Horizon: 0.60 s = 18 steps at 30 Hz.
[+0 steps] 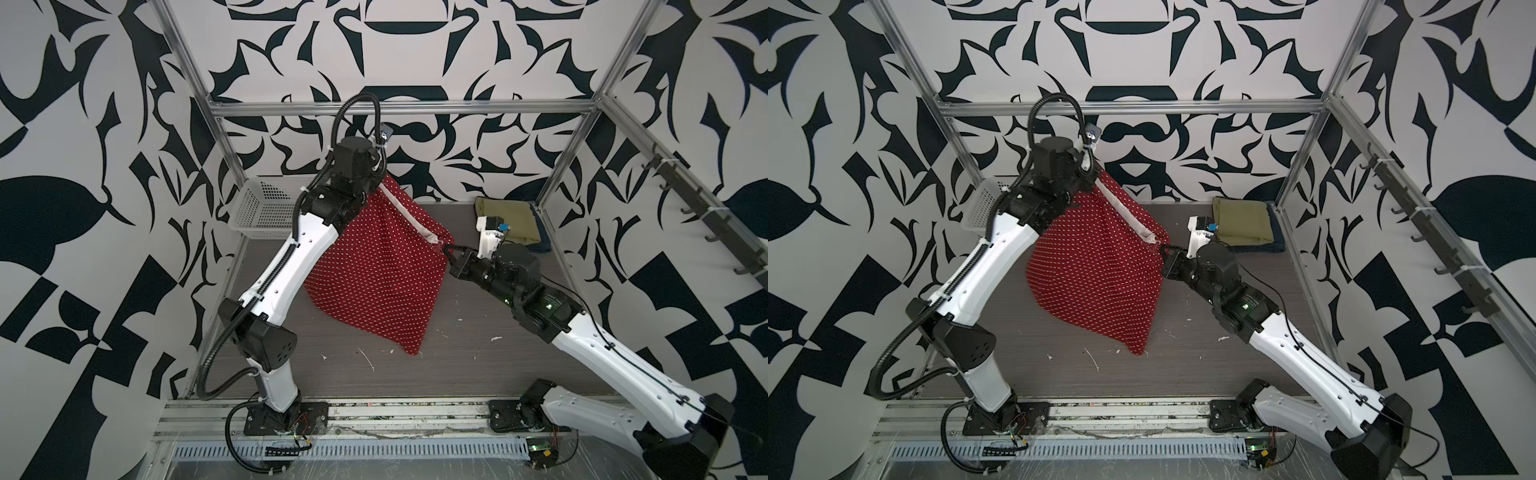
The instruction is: Fold and stack the skirts
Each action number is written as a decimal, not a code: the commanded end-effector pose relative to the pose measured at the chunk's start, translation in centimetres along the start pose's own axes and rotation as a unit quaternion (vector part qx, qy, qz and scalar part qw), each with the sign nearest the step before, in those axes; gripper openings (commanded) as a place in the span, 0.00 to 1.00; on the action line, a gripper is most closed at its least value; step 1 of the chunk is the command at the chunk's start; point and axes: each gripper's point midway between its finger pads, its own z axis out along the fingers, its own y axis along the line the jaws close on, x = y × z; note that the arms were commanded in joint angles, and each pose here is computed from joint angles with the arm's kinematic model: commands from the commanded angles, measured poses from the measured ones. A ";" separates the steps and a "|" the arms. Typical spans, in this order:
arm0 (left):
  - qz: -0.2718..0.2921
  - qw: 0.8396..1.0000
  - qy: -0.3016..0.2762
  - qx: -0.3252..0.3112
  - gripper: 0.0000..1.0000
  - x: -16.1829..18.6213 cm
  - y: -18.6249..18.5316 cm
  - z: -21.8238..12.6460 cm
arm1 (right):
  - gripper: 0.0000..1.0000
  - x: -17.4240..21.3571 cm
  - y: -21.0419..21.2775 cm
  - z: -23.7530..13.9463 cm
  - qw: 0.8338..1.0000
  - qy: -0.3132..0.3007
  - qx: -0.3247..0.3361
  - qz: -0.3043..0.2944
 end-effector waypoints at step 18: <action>-0.043 0.993 -0.044 0.097 0.00 3.1 -2.1 -5.3 | 0.35 8.4 -5.2 0.2 0.987 0.087 -0.008 -0.132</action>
